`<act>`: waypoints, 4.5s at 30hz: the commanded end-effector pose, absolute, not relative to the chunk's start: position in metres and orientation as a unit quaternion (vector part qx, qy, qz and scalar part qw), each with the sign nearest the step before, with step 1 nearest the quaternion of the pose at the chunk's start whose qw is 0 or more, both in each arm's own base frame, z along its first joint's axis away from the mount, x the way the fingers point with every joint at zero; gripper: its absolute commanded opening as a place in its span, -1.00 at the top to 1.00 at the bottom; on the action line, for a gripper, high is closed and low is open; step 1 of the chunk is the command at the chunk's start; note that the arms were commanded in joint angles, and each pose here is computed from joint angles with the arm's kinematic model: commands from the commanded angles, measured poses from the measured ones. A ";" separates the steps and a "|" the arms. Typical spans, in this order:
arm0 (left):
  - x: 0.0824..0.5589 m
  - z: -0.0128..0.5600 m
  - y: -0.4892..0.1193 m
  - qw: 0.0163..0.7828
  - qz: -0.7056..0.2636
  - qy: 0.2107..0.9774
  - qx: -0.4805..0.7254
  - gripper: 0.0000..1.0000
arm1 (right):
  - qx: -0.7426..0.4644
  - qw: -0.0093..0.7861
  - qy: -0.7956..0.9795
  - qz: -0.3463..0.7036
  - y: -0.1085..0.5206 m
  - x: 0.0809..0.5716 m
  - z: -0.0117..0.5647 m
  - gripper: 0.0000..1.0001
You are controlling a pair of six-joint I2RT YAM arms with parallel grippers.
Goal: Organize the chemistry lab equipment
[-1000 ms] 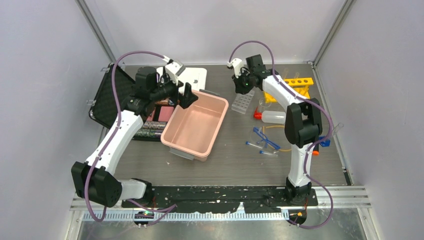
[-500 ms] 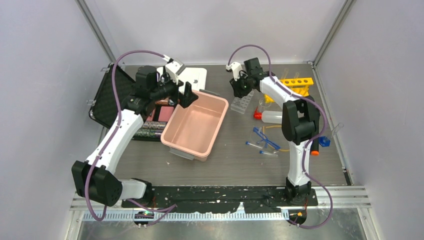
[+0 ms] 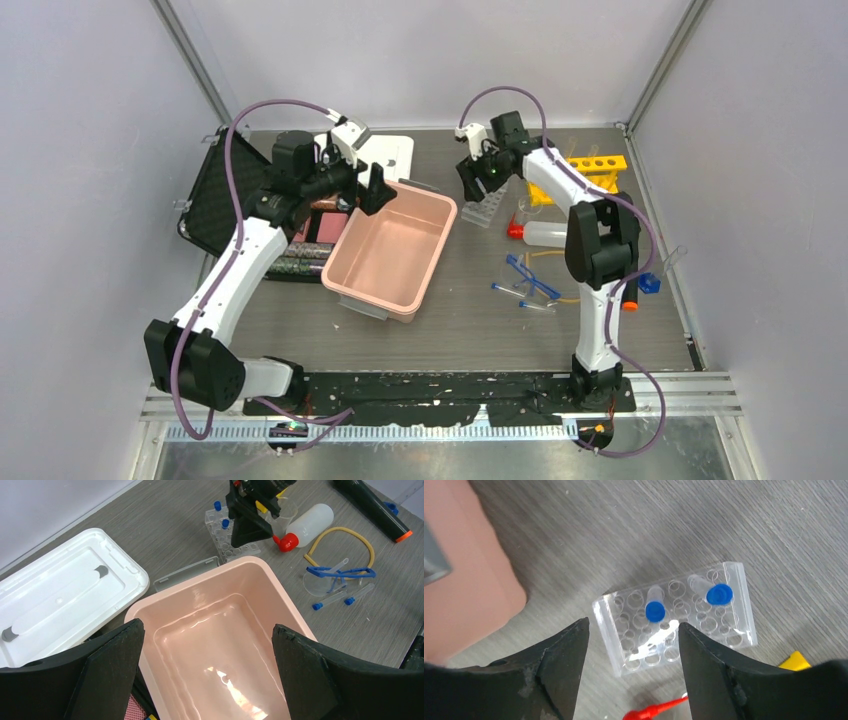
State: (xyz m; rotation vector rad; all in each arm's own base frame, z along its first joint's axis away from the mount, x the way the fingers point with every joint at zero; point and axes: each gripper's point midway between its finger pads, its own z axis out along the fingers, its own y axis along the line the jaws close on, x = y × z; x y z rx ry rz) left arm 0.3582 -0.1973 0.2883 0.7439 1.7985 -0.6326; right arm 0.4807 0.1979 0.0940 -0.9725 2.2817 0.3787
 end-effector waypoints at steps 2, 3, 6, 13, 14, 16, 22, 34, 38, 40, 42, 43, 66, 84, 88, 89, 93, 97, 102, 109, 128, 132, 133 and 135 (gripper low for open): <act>0.358 0.315 -0.195 0.555 -0.258 0.725 0.315 -0.99 | -0.386 0.387 0.821 0.168 0.183 0.461 0.214 -0.47; 0.357 0.315 -0.194 0.556 -0.256 0.725 0.315 -0.99 | -0.412 0.368 0.817 0.168 0.178 0.444 0.214 -0.48; 0.354 0.315 -0.192 0.560 -0.254 0.724 0.314 -0.99 | -0.475 0.330 0.797 0.176 0.166 0.387 0.223 -0.47; 0.354 0.316 -0.190 0.563 -0.261 0.725 0.299 -0.99 | -0.561 0.251 0.774 0.149 0.155 0.272 0.184 -0.34; 0.353 0.316 -0.190 0.563 -0.262 0.725 0.299 -0.99 | -0.573 0.238 0.771 0.141 0.157 0.261 0.166 -0.31; 0.353 0.317 -0.190 0.563 -0.262 0.725 0.299 -0.99 | -0.590 0.235 0.763 0.124 0.161 0.248 0.151 -0.29; 0.348 0.320 -0.187 0.565 -0.259 0.724 0.301 -0.99 | -0.596 0.230 0.764 0.090 0.164 0.242 0.110 -0.23; 0.342 0.314 -0.181 0.561 -0.248 0.730 0.302 -0.99 | -0.595 0.210 0.774 0.056 0.170 0.268 0.044 -0.06; 0.342 0.313 -0.180 0.561 -0.247 0.732 0.299 -0.99 | -0.601 0.194 0.774 0.049 0.167 0.268 0.026 0.05; 0.342 0.313 -0.179 0.561 -0.245 0.732 0.298 -0.99 | -0.607 0.185 0.772 0.043 0.163 0.266 0.019 0.16; 0.342 0.313 -0.178 0.562 -0.244 0.732 0.298 -0.99 | -0.612 0.175 0.771 0.036 0.157 0.263 0.011 0.23; 0.342 0.313 -0.178 0.562 -0.243 0.732 0.297 -0.99 | -0.613 0.169 0.771 0.033 0.153 0.260 0.008 0.28; 0.318 0.353 -0.233 0.587 -0.336 0.645 0.355 -0.93 | -0.340 0.521 0.692 0.366 0.218 0.314 0.358 0.89; 0.305 0.388 -0.329 0.568 -0.458 0.620 0.288 -0.58 | -0.253 0.547 0.604 0.521 0.286 0.297 0.426 0.89; 0.306 0.380 -0.327 0.567 -0.442 0.629 0.295 0.04 | -0.253 0.549 0.602 0.522 0.286 0.297 0.427 0.90; 0.305 0.378 -0.325 0.570 -0.434 0.627 0.305 0.25 | -0.253 0.547 0.607 0.517 0.284 0.296 0.425 0.90; 0.297 0.366 -0.317 0.578 -0.401 0.619 0.349 0.99 | -0.276 0.547 0.623 0.486 0.273 0.295 0.416 0.58; 0.290 0.355 -0.312 0.587 -0.368 0.598 0.403 1.00 | -0.322 0.520 0.644 0.459 0.270 0.287 0.397 -0.01; 0.283 0.346 -0.312 0.588 -0.347 0.568 0.459 1.00 | -0.373 0.470 0.656 0.458 0.273 0.275 0.380 -0.34; 0.278 0.333 -0.315 0.577 -0.341 0.561 0.486 1.00 | -0.395 0.443 0.654 0.468 0.279 0.271 0.380 -0.35; 0.277 0.320 -0.321 0.554 -0.329 0.559 0.522 1.00 | -0.430 0.427 0.675 0.420 0.286 0.281 0.359 0.60; 0.282 0.319 -0.318 0.556 -0.319 0.573 0.511 0.67 | -0.438 0.429 0.680 0.403 0.282 0.284 0.357 0.89; 0.285 0.318 -0.317 0.556 -0.315 0.581 0.504 0.25 | -0.438 0.431 0.681 0.398 0.280 0.286 0.357 0.89; 0.291 0.318 -0.312 0.555 -0.306 0.605 0.482 -0.31 | -0.429 0.438 0.687 0.389 0.273 0.295 0.359 0.89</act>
